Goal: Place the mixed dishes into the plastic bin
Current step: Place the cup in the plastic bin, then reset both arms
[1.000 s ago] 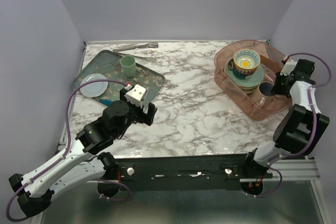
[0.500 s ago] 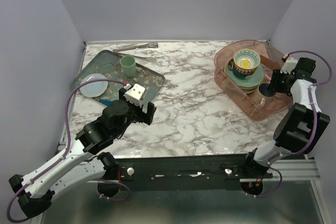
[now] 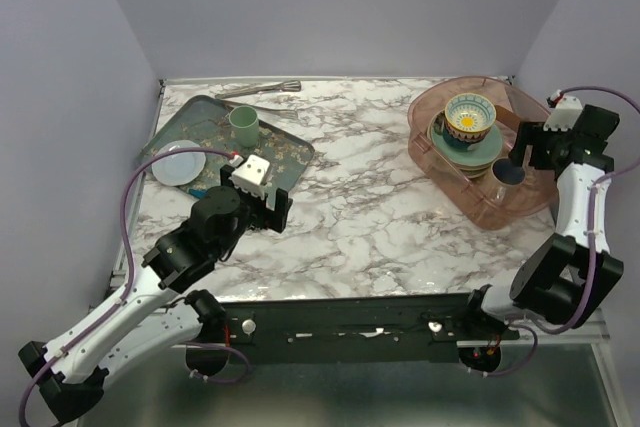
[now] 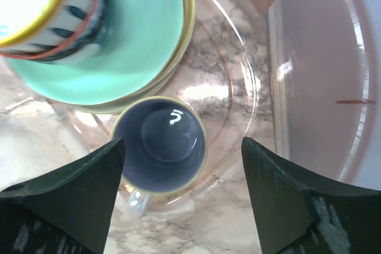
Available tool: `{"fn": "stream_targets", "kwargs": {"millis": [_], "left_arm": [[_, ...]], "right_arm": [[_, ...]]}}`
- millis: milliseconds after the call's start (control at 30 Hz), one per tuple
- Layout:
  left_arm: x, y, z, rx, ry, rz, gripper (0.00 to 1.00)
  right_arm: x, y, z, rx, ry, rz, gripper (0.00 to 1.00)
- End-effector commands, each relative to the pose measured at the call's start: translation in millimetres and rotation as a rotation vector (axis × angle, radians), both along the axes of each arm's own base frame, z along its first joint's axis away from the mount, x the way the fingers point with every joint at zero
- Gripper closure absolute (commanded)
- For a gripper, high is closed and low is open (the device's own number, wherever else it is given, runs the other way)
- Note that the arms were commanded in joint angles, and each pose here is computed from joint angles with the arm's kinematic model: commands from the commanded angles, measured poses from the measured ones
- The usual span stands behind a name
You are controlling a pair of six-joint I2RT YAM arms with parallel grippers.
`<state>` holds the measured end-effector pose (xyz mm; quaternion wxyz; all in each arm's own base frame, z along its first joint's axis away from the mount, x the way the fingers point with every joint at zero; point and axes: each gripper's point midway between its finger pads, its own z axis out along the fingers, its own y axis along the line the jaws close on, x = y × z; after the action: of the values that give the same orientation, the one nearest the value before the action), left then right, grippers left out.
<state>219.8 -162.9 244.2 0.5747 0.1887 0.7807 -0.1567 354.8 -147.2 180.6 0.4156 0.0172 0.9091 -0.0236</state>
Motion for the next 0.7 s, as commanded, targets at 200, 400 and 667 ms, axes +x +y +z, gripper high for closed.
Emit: {"fn": "stream_targets", "kwargs": {"millis": [200, 400, 667], "left_arm": [[10.3, 8.9, 8.8, -0.069, -0.004, 0.015, 0.01], [19.2, 22.1, 19.3, -0.13, -0.012, 0.061, 0.01], [21.5, 26.5, 33.3, -0.244, 0.003, 0.082, 0.01]], "right_arm": [[-26.2, 37.6, 72.8, 0.003, -0.255, 0.104, 0.0], [-48.0, 71.4, 112.8, 0.002, -0.398, 0.197, 0.0], [-78.8, 122.4, 155.9, 0.1, -0.55, 0.314, 0.0]]}}
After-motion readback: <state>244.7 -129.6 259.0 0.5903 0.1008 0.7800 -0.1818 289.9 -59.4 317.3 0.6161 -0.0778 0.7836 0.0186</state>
